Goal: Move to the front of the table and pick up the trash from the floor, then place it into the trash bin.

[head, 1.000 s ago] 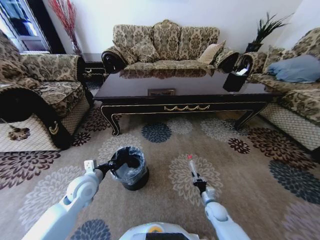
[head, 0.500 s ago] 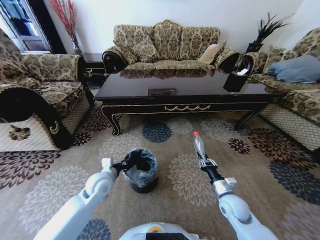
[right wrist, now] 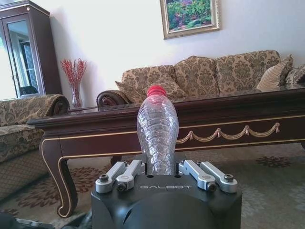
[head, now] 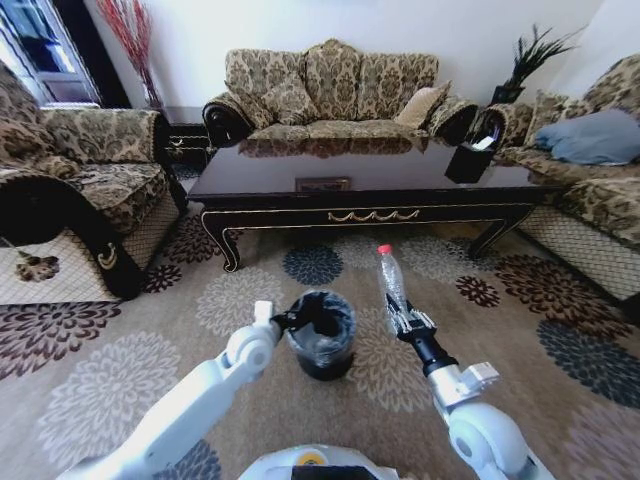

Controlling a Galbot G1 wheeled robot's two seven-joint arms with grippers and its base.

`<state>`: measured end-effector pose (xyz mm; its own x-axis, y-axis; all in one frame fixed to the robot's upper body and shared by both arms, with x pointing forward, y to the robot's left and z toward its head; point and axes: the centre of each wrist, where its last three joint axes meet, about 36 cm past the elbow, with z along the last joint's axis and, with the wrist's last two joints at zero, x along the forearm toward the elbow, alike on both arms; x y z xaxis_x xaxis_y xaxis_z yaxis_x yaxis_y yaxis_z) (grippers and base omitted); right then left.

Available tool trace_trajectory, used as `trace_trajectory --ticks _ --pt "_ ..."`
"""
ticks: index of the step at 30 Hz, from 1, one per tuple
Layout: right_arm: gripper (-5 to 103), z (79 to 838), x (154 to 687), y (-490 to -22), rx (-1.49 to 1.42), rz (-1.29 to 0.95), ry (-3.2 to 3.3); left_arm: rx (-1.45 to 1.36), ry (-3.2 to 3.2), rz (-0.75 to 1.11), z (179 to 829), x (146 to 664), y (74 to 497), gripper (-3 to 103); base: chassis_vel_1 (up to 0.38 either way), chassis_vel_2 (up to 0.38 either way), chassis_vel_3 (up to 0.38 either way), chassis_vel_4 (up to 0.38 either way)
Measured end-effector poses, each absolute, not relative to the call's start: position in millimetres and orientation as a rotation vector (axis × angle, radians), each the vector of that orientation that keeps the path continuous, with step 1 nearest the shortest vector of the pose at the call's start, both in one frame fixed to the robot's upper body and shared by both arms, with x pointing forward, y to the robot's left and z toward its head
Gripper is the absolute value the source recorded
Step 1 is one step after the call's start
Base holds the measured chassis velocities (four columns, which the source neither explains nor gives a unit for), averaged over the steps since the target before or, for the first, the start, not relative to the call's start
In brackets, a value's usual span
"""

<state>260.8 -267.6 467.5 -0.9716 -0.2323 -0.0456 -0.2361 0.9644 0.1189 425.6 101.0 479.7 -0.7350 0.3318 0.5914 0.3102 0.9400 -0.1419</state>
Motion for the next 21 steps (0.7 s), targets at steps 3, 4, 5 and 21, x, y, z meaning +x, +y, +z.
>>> trace_trajectory --ticks 3,4,5,21 --pt "26 470.9 259.0 -263.9 -0.369 0.212 3.074 -0.506 -2.427 0.007 478.6 429.2 78.3 4 0.000 0.000 0.000 0.000" --pt "26 471.2 258.2 -262.1 -0.377 0.216 3.074 -0.515 -2.424 -0.004 477.7 430.2 73.4 4 0.000 0.000 0.000 0.000" --pt "26 471.2 258.2 -262.1 -0.377 0.216 3.074 -0.515 -2.424 -0.004 477.7 430.2 73.4 4 0.000 0.000 0.000 0.000" --pt "26 443.1 257.1 -252.7 -0.402 0.218 3.121 -0.625 -2.400 -0.029 484.9 428.4 14.1 4 0.000 0.000 0.000 0.000"
